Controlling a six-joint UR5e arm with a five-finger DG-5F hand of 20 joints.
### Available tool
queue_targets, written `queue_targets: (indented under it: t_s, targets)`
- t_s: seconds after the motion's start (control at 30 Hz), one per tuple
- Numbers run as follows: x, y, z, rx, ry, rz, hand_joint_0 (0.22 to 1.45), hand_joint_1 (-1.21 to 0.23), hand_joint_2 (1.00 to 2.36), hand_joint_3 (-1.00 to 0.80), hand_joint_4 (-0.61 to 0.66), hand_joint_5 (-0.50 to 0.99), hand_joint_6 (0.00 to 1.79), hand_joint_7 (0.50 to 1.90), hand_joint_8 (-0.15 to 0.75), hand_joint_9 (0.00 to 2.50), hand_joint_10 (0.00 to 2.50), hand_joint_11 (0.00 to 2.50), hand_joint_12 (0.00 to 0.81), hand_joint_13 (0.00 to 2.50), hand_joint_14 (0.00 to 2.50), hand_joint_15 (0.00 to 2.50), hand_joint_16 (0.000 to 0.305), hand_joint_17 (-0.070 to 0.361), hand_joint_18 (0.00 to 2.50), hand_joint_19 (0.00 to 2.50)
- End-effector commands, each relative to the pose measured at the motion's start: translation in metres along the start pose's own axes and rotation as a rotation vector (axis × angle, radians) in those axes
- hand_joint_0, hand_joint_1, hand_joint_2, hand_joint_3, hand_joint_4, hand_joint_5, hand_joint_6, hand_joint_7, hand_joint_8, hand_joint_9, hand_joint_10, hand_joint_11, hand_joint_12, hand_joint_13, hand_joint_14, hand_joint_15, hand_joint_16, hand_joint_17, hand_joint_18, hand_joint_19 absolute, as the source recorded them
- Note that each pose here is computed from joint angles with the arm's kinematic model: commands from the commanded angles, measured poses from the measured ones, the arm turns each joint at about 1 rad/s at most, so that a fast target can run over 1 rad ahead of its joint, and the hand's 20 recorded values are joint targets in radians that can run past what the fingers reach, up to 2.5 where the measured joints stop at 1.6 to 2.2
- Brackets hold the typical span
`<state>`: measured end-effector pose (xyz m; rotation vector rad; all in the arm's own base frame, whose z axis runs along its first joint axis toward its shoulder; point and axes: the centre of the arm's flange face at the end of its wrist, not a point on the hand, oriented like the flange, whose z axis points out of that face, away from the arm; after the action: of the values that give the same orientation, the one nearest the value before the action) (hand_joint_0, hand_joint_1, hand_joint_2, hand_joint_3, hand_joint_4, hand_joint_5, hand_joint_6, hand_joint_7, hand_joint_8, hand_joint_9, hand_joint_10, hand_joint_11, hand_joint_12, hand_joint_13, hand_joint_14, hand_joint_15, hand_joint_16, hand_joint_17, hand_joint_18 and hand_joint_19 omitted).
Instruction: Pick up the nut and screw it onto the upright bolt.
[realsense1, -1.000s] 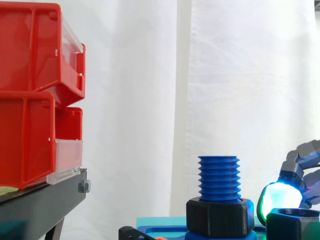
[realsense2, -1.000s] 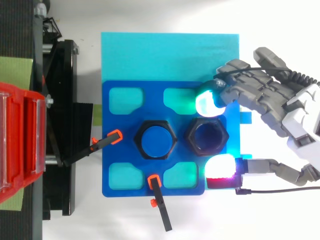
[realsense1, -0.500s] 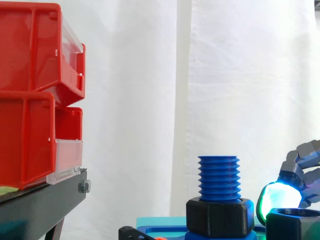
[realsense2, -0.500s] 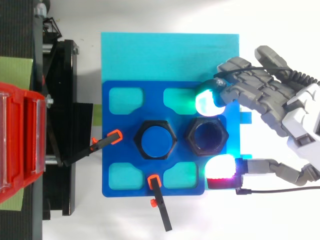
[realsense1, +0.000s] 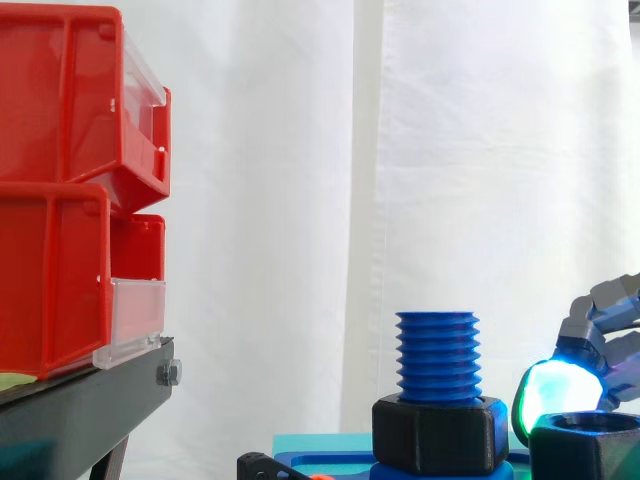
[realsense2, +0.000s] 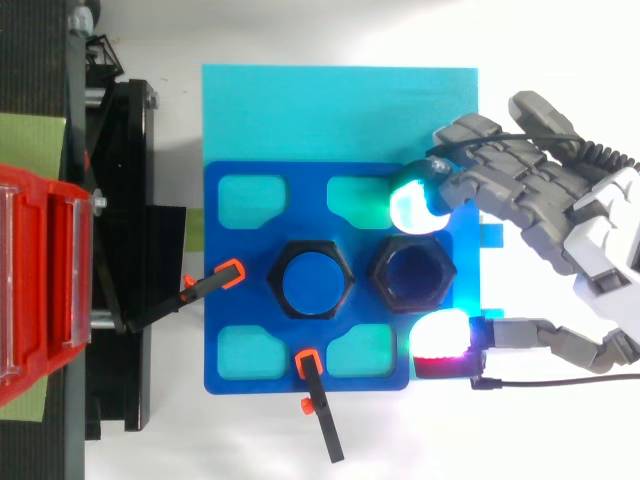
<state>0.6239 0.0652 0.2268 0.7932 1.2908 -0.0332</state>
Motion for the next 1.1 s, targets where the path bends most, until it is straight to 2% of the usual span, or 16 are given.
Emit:
queue_targets:
  t_s: [0.0, 0.27, 0.5, 0.57, 0.7, 0.73, 0.77, 0.8, 0.87, 0.97, 1.0, 1.03, 1.07]
  targets:
    - [-0.001, 0.0, 0.0, 0.003, 0.003, -0.008, 0.49, -0.81, 1.0, -0.5, 0.25, -0.22, 0.5, 1.05, 0.258, 0.41, 0.0, 0.0, 0.301, 0.41, 0.0, 0.0, 0.029, 0.065, 0.13, 0.0]
    - [-0.002, 0.0, 0.002, 0.005, 0.003, 0.0, 0.53, -0.77, 1.0, -0.5, 0.25, -0.2, 0.5, 1.17, 0.256, 0.48, 0.0, 0.0, 0.279, 0.47, 0.0, 0.0, 0.023, 0.052, 0.19, 0.0]
    - [-0.002, -0.002, 0.002, 0.008, 0.005, 0.041, 0.54, -0.76, 1.0, -0.5, 0.25, -0.2, 0.5, 1.19, 0.258, 0.5, 0.0, 0.0, 0.277, 0.49, 0.0, 0.0, 0.022, 0.05, 0.2, 0.0]
    - [-0.004, -0.001, 0.004, 0.007, 0.003, 0.051, 0.53, -0.76, 1.0, -0.5, 0.25, -0.2, 0.5, 1.19, 0.258, 0.5, 0.0, 0.0, 0.276, 0.49, 0.0, 0.0, 0.022, 0.05, 0.2, 0.0]
    - [-0.013, 0.003, 0.005, -0.004, 0.026, 0.086, 0.53, -0.75, 1.0, -0.5, 0.25, -0.2, 0.5, 1.19, 0.259, 0.5, 0.0, 0.0, 0.277, 0.49, 0.0, 0.0, 0.022, 0.049, 0.2, 0.0]
    - [-0.018, 0.003, 0.004, -0.007, 0.041, 0.105, 0.53, -0.75, 1.0, -0.5, 0.24, -0.2, 0.5, 1.19, 0.259, 0.5, 0.0, 0.0, 0.277, 0.49, 0.0, 0.0, 0.022, 0.05, 0.2, 0.0]
    - [-0.021, 0.002, 0.004, -0.004, 0.045, 0.115, 0.53, -0.75, 1.0, -0.5, 0.25, -0.2, 0.5, 1.19, 0.259, 0.5, 0.0, 0.0, 0.277, 0.49, 0.0, 0.0, 0.022, 0.05, 0.2, 0.0]
    - [-0.029, 0.001, 0.003, 0.0, 0.053, 0.147, 0.53, -0.75, 1.0, -0.5, 0.25, -0.2, 0.5, 1.19, 0.259, 0.5, 0.0, 0.0, 0.276, 0.49, 0.0, 0.0, 0.022, 0.05, 0.2, 0.0]
    - [-0.034, 0.001, 0.002, 0.005, 0.057, 0.164, 0.53, -0.75, 1.0, -0.5, 0.24, -0.2, 0.5, 1.19, 0.26, 0.5, 0.0, 0.0, 0.276, 0.49, 0.0, 0.0, 0.022, 0.049, 0.2, 0.0]
    - [-0.05, 0.001, -0.001, 0.015, 0.068, 0.171, 0.53, -0.74, 1.0, -0.5, 0.24, -0.2, 0.5, 1.18, 0.261, 0.5, 0.0, 0.0, 0.275, 0.49, 0.0, 0.0, 0.022, 0.049, 0.2, 0.0]
    - [-0.067, 0.003, -0.003, 0.019, 0.071, 0.166, 0.53, -0.74, 1.0, -0.5, 0.25, -0.2, 0.5, 1.19, 0.261, 0.5, 0.0, 0.0, 0.276, 0.49, 0.0, 0.0, 0.022, 0.05, 0.2, 0.0]
    - [-0.07, 0.003, -0.004, 0.02, 0.073, 0.161, 0.53, -0.74, 1.0, -0.5, 0.25, -0.19, 0.5, 1.19, 0.261, 0.5, 0.0, 0.0, 0.275, 0.49, 0.0, 0.0, 0.022, 0.05, 0.2, 0.0]
    - [-0.079, 0.003, -0.005, 0.022, 0.074, 0.155, 0.53, -0.74, 1.0, -0.5, 0.24, -0.19, 0.5, 1.19, 0.261, 0.5, 0.0, 0.0, 0.276, 0.49, 0.0, 0.0, 0.022, 0.05, 0.2, 0.0]
